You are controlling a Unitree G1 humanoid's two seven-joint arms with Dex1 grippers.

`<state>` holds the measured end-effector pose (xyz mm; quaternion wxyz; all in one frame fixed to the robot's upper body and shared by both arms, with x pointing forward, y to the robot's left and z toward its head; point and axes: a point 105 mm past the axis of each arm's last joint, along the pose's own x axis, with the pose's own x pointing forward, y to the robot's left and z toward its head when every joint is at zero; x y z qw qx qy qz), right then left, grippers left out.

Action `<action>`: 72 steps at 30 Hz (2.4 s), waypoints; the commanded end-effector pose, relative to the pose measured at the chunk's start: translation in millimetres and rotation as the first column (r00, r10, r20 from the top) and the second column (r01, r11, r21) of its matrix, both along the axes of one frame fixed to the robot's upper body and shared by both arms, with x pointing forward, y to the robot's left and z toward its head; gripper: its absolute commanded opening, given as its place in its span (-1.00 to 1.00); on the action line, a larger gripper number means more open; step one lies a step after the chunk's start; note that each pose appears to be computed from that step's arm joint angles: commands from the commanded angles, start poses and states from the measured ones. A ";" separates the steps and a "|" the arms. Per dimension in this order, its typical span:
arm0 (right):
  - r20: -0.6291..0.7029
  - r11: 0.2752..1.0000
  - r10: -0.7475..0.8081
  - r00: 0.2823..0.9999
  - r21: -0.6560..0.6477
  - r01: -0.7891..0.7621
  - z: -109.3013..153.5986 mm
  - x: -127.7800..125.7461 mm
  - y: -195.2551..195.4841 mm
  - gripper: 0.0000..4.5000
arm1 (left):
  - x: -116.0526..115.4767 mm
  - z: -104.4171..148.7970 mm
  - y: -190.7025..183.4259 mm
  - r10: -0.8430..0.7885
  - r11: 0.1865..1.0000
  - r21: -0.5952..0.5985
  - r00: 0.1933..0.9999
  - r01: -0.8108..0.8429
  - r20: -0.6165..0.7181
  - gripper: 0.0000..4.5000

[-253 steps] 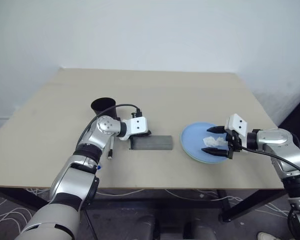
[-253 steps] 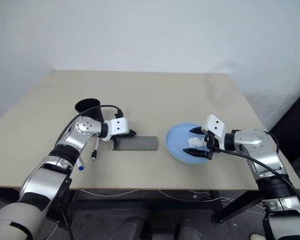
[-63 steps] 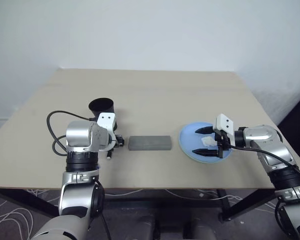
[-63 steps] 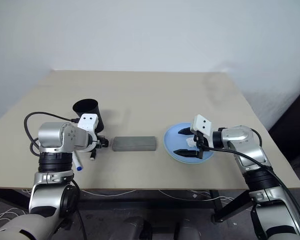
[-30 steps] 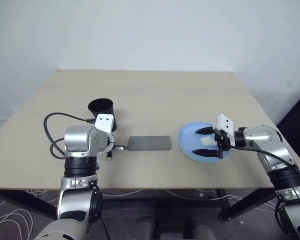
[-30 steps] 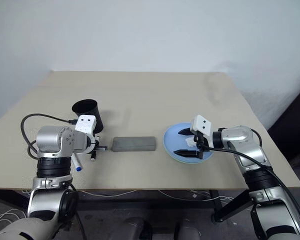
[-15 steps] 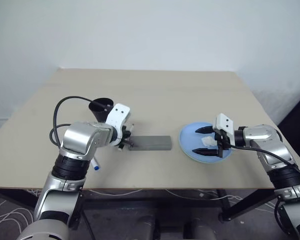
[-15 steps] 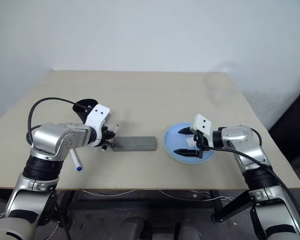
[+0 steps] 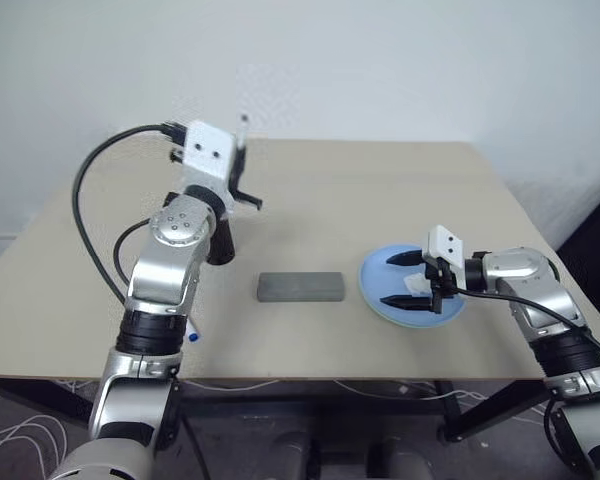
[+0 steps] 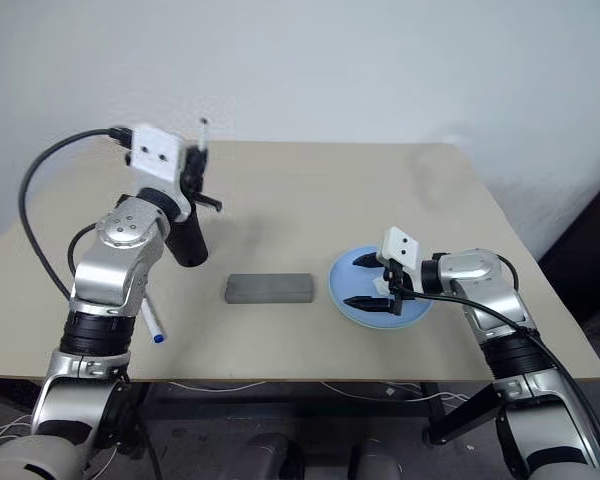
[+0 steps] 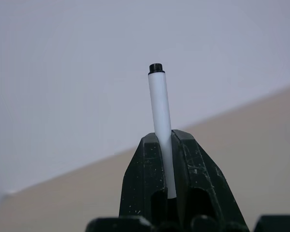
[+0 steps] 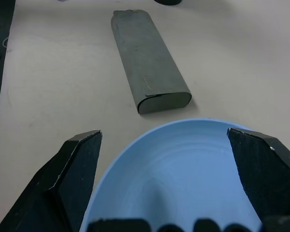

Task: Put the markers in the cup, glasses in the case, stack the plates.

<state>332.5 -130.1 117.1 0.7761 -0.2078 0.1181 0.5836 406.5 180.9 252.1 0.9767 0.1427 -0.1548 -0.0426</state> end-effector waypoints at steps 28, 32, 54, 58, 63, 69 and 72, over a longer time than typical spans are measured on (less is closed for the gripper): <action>0.041 1.000 0.009 0.999 0.011 -0.010 14.9 1.5 1.4 1.00 | -2.5 -34.0 39.5 0.214 0.972 -0.115 0.974 -0.205 0.071 -0.99; 0.038 1.000 0.004 0.999 0.012 -0.005 14.2 0.8 1.0 1.00 | 1.4 -44.8 42.1 0.224 0.969 -0.123 0.973 -0.216 0.053 -0.99; 0.039 1.000 -0.006 0.999 0.019 0.005 13.9 1.8 1.4 1.00 | 17.9 -66.4 56.0 0.269 0.960 -0.080 0.963 -0.268 0.009 -0.99; 0.039 1.000 -0.005 0.999 0.021 0.004 13.9 1.8 1.8 1.00 | 18.2 -67.2 58.2 0.272 0.960 -0.071 0.962 -0.271 0.006 -0.63; 0.039 1.000 -0.004 0.999 0.023 0.003 13.6 1.8 3.0 1.00 | 18.7 -63.9 57.4 0.269 0.960 -0.079 0.963 -0.267 0.007 0.11; 0.033 1.000 -0.002 0.999 0.023 0.002 12.3 0.3 3.3 1.00 | 17.5 -57.1 53.4 0.250 0.965 -0.079 0.968 -0.248 0.012 0.28; 0.031 1.000 -0.003 1.000 0.023 0.002 12.0 -0.3 3.3 1.00 | 14.3 -45.0 53.8 0.248 0.966 -0.080 0.968 -0.245 0.030 0.28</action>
